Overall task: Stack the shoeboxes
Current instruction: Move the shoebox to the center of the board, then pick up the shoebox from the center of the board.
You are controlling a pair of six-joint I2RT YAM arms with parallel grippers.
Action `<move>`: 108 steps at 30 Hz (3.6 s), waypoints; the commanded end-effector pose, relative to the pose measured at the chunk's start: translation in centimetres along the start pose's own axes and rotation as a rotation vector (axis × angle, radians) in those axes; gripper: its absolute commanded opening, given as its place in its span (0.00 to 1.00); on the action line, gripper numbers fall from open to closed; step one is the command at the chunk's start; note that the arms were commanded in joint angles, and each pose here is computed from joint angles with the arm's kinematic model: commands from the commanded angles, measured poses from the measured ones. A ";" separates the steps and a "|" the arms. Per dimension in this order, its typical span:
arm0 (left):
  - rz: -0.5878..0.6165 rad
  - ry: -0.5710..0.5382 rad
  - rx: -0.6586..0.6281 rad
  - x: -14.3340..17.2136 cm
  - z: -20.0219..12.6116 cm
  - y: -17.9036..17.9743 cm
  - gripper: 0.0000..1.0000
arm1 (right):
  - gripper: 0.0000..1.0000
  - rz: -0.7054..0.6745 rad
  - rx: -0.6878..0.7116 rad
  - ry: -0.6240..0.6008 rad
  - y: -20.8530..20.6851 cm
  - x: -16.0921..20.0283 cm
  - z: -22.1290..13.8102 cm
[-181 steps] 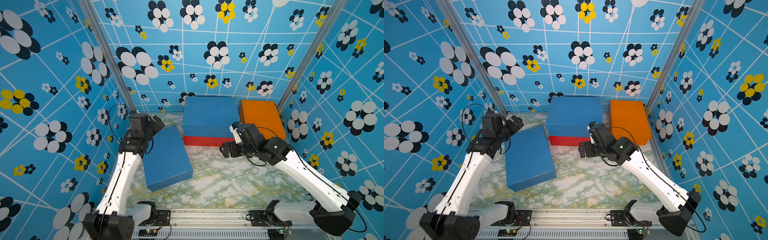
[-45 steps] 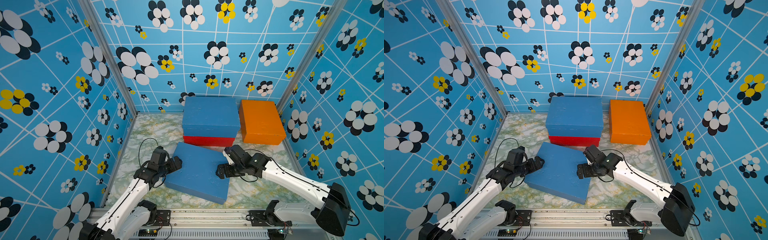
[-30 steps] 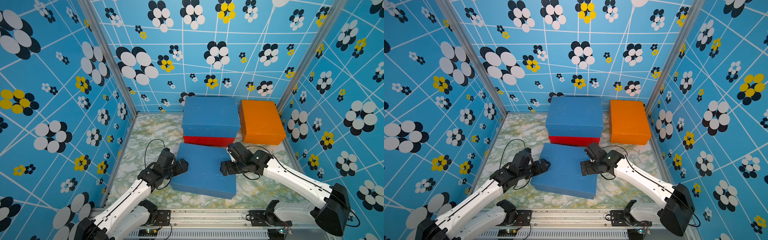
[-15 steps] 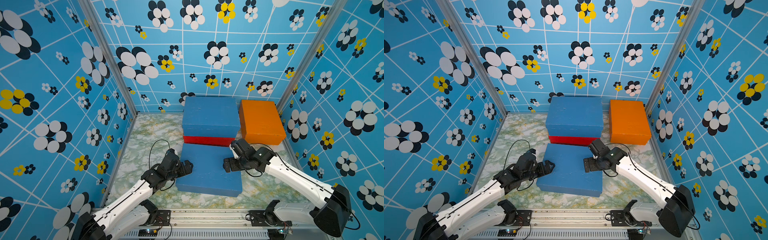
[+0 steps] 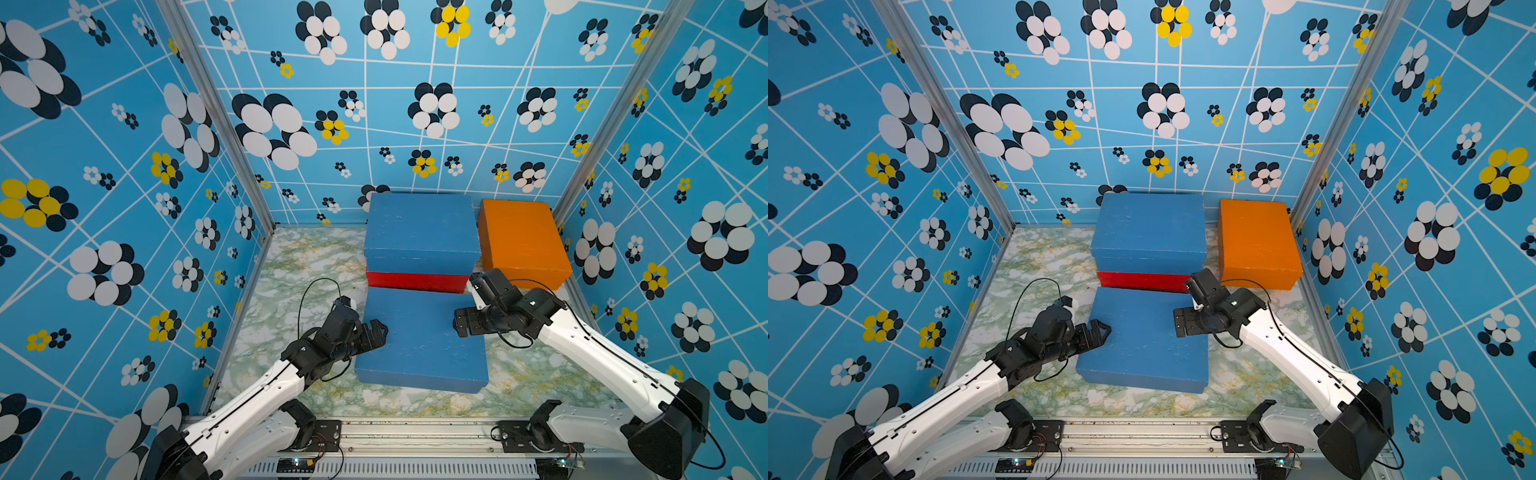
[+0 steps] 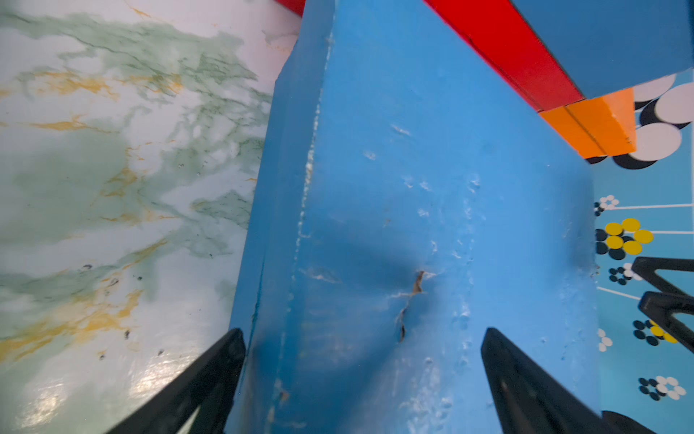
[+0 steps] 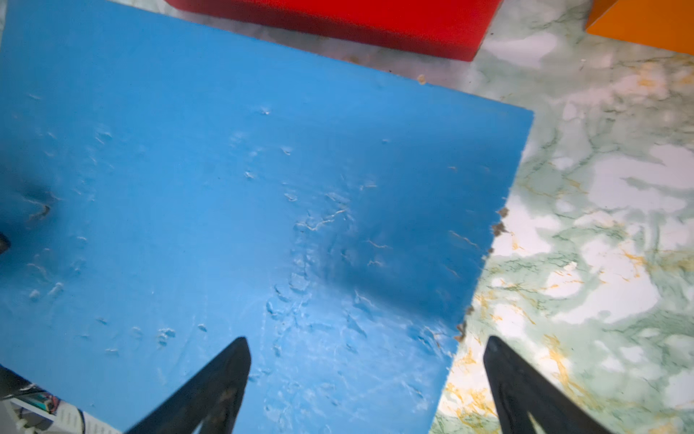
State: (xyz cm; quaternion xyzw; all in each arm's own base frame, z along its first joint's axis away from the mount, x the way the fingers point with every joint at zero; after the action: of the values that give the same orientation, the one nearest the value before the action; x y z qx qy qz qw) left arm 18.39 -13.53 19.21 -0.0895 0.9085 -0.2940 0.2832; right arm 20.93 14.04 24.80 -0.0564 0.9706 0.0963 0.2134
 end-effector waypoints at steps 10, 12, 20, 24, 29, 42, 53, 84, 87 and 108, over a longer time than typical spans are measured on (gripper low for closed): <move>0.013 -0.021 0.076 -3.2 -1.4 0.0 1.00 | 0.99 0.124 -0.086 0.020 -3.4 2.6 -0.6; 0.014 -0.015 0.099 -3.4 -1.0 0.0 1.00 | 0.99 0.136 -0.112 0.028 -3.4 3.1 -0.3; 0.011 -0.004 0.143 -3.8 0.5 0.4 0.99 | 0.99 0.158 -0.210 0.068 -2.5 3.4 1.0; 0.000 0.007 0.160 -4.0 1.3 0.6 0.99 | 0.99 0.160 -0.212 0.058 -2.5 3.2 0.7; 0.002 0.022 0.168 -4.2 1.7 0.5 1.00 | 0.99 0.167 -0.229 0.075 -2.4 3.6 1.6; -0.003 0.045 0.150 -3.6 2.5 1.2 1.00 | 0.99 0.163 -0.241 0.081 -2.4 3.8 2.4; -0.016 0.061 0.157 -2.8 2.8 1.5 0.99 | 0.99 0.166 -0.259 0.106 -2.3 4.3 3.5; 0.014 0.074 0.367 -1.8 3.9 -0.8 0.99 | 0.99 0.166 -0.334 0.119 -1.1 2.8 4.0; 0.031 0.054 0.389 -1.9 3.2 -1.1 0.99 | 0.99 0.162 -0.344 0.101 -1.0 2.5 3.2; 0.123 -0.034 0.545 -3.2 -2.0 -5.1 0.98 | 0.99 0.116 -0.389 0.036 0.2 1.5 -1.4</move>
State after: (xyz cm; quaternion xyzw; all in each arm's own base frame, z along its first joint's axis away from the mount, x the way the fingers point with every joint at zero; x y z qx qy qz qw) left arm 21.14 -14.09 21.56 -0.0224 0.8321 -0.4459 0.3290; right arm 18.81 12.23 22.72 -0.0074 0.9611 0.2348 0.1451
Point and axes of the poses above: each gripper's point midway between its finger pads, its own z axis out along the fingers, its own y axis along the line the jaws close on, x = y × z, the point moved 8 cm from there along -z, back along the fingers, and after that the axes turned 3 degrees about z, right-handed, at the moved point
